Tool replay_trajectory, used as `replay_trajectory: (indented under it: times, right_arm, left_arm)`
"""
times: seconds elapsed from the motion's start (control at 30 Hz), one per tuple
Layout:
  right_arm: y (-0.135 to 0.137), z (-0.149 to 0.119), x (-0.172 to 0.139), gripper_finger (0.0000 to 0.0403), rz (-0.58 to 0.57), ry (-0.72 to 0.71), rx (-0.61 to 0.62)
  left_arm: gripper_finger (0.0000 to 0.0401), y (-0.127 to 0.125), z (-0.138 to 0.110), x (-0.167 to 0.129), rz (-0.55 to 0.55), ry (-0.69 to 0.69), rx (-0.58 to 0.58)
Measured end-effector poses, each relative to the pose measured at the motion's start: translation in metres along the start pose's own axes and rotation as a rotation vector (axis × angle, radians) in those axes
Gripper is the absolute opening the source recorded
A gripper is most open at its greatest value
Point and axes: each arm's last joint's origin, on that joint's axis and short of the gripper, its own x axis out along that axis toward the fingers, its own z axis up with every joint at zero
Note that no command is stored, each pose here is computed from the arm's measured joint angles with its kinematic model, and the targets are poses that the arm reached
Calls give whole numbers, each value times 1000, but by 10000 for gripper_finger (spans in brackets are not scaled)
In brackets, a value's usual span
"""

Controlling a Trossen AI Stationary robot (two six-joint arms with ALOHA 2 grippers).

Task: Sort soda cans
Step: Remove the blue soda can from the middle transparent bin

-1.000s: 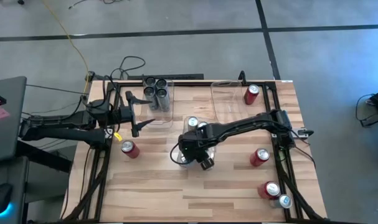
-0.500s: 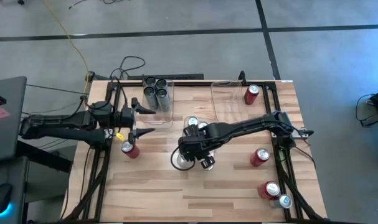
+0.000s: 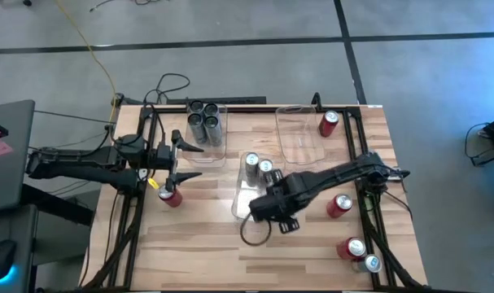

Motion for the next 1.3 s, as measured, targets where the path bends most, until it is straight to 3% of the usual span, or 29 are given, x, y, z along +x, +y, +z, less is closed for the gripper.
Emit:
replay_trajectory:
  times: [0.27,0.5,0.6,0.73,0.9,1.1,1.3]
  right_arm:
    - [28,-21,-39,191,16,-98,143]
    - [48,-29,-51,191,-29,-165,470]
    - [58,-28,-49,191,-53,-178,540]
    - [71,-29,-40,191,-57,-159,517]
    - [81,-33,-3,191,-61,-37,474]
    - [94,-28,50,191,83,-5,399]
    - [98,-21,77,191,160,-79,311]
  left_arm:
    - [329,1,7,0,9,-49,54]
    - [329,1,8,-1,13,-65,80]
    - [329,1,8,-1,13,-65,78]
    - [329,1,8,-1,13,-66,70]
    - [329,1,8,-1,13,-66,68]
    - [329,1,9,-1,15,-68,96]
    - [329,2,10,-1,20,-82,127]
